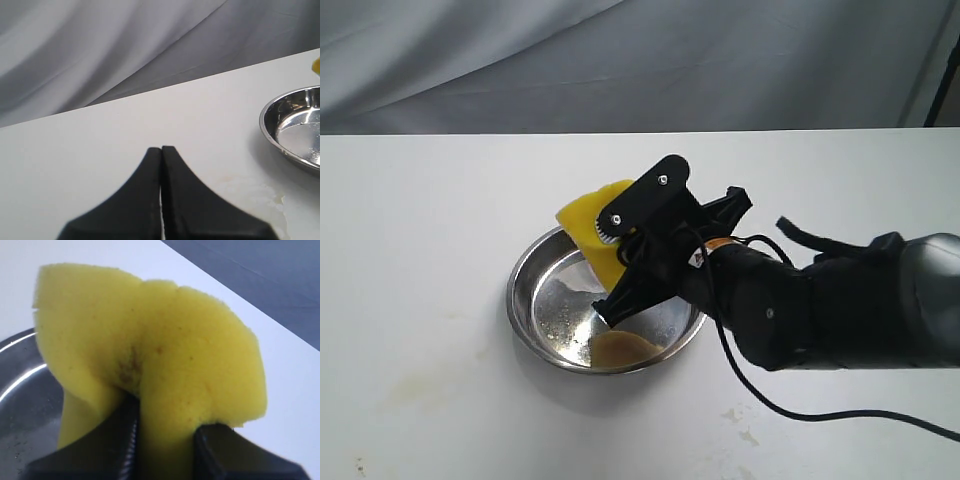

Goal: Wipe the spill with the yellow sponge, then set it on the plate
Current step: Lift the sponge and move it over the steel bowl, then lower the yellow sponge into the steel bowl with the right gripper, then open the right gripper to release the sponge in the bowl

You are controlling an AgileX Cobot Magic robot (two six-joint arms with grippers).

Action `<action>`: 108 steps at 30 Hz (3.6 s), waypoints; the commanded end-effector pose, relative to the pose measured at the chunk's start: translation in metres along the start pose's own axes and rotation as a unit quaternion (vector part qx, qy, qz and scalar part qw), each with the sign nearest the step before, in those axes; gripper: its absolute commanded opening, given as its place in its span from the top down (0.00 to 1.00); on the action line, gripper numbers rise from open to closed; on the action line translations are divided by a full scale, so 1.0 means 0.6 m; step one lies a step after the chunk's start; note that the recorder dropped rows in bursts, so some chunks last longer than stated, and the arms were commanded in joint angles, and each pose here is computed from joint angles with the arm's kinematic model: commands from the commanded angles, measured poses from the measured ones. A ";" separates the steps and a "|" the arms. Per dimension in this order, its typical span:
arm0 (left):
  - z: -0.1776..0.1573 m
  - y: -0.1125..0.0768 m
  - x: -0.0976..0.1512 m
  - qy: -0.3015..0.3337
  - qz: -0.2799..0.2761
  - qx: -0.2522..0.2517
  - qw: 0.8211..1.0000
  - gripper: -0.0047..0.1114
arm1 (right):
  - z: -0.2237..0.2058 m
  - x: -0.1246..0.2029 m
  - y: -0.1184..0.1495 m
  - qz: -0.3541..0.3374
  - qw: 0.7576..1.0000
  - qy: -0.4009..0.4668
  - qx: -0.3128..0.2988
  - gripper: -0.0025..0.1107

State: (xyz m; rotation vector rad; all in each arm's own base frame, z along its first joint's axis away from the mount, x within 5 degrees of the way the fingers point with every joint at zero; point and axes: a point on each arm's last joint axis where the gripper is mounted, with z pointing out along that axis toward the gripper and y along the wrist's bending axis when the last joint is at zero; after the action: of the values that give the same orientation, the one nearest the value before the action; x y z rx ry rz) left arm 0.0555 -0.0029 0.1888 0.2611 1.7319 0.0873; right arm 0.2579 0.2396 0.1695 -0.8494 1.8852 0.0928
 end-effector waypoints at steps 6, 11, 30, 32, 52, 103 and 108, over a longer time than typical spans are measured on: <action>-0.001 0.000 -0.001 -0.004 -0.005 0.000 1.000 0.96 | 0.015 0.008 -0.005 0.027 0.999 -0.011 0.031 0.98; -0.001 0.000 -0.001 -0.004 -0.005 0.000 1.000 0.96 | 0.015 0.007 -0.007 0.051 0.998 -0.016 0.035 0.98; -0.001 0.000 -0.001 -0.004 -0.005 0.000 1.000 0.96 | 0.015 0.004 -0.002 0.086 0.996 -0.028 0.019 0.98; -0.001 0.000 -0.001 -0.004 -0.005 0.000 1.000 0.96 | 0.015 0.004 -0.002 0.086 0.996 -0.028 0.019 0.98; -0.001 0.000 -0.001 -0.004 -0.005 0.000 1.000 0.96 | 0.032 0.027 0.008 0.082 0.997 -0.005 0.013 0.62; -0.001 0.000 -0.001 -0.004 -0.005 0.000 1.000 0.96 | -0.190 -0.077 -0.093 0.101 0.967 -0.209 0.100 0.53; -0.001 0.000 -0.001 -0.004 -0.005 0.000 1.000 0.96 | -0.298 -0.003 -0.129 0.104 0.956 -0.214 0.175 0.74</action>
State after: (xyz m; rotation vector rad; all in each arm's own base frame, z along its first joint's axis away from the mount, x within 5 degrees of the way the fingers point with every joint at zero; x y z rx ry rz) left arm 0.0555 -0.0029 0.1888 0.2611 1.7319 0.0873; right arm 0.1794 0.1257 0.2839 -0.3697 1.5182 0.0894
